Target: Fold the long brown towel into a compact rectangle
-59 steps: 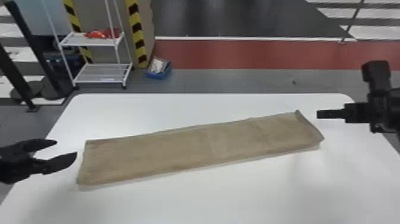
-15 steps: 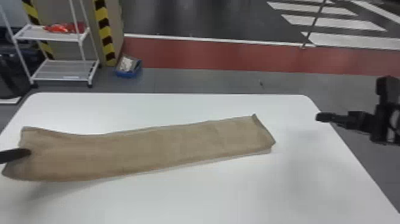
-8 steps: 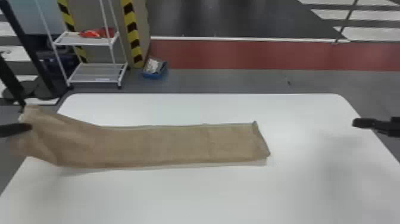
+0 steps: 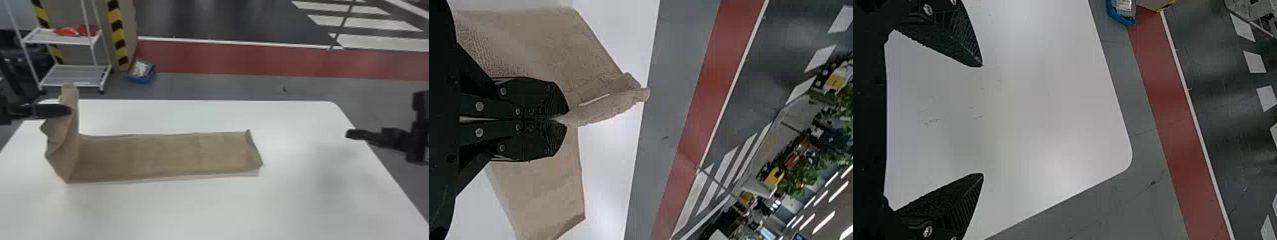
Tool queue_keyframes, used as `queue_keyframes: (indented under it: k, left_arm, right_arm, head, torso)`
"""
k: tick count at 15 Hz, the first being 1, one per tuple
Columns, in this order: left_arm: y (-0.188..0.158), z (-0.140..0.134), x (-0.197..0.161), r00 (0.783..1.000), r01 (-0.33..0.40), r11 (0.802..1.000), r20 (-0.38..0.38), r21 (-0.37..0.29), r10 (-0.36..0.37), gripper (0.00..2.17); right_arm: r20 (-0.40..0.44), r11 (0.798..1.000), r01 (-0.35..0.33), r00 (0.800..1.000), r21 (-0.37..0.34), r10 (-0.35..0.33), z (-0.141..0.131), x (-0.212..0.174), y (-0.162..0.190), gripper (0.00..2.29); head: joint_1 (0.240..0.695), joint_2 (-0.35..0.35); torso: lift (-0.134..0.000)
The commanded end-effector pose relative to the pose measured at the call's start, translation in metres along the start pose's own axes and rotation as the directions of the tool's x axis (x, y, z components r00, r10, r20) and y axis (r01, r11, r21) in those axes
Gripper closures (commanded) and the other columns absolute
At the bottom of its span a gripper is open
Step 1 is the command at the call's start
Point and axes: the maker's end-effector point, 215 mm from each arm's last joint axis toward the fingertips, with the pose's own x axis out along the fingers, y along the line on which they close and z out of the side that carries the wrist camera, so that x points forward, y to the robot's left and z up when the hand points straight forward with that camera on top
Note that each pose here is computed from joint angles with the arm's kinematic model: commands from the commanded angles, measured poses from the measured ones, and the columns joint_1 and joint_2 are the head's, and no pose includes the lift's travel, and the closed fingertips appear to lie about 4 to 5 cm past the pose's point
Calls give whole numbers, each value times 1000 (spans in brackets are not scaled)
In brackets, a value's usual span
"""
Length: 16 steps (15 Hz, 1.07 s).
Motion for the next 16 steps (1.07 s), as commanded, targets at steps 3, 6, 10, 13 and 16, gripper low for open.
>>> queue_keyframes:
  k: [3,6,10,13,16]
  left_arm:
    - [-112,18,66,992,126,984,-39,128,-122,2142]
    - [-154,8,90,984,172,973,-62,155,-165,2142]
    - [-178,-28,121,976,195,972,-129,135,-178,2142]
    - [-181,-51,130,970,197,972,-169,130,-174,2142]
    - [-178,-69,138,969,169,975,-203,144,-138,2142]
  right_arm:
    - [-14,1000,7,1000,-1,-7,-10,0,-4,103]
    - [-23,1000,13,1000,-5,-13,-17,1,-7,103]
    - [-30,1000,27,999,-12,-27,-21,-4,-16,103]
    - [-36,999,32,999,-13,-32,-25,-5,-19,103]
    - [-30,999,35,999,-18,-35,-23,-7,-20,103]
  head:
    - [676,-265]
    - [657,-321]
    - [656,-350]
    - [668,-350]
    - [686,-350]
  torso:
    - [-124]
    - [-124]
    - [-124]
    - [-124]
    - [-124]
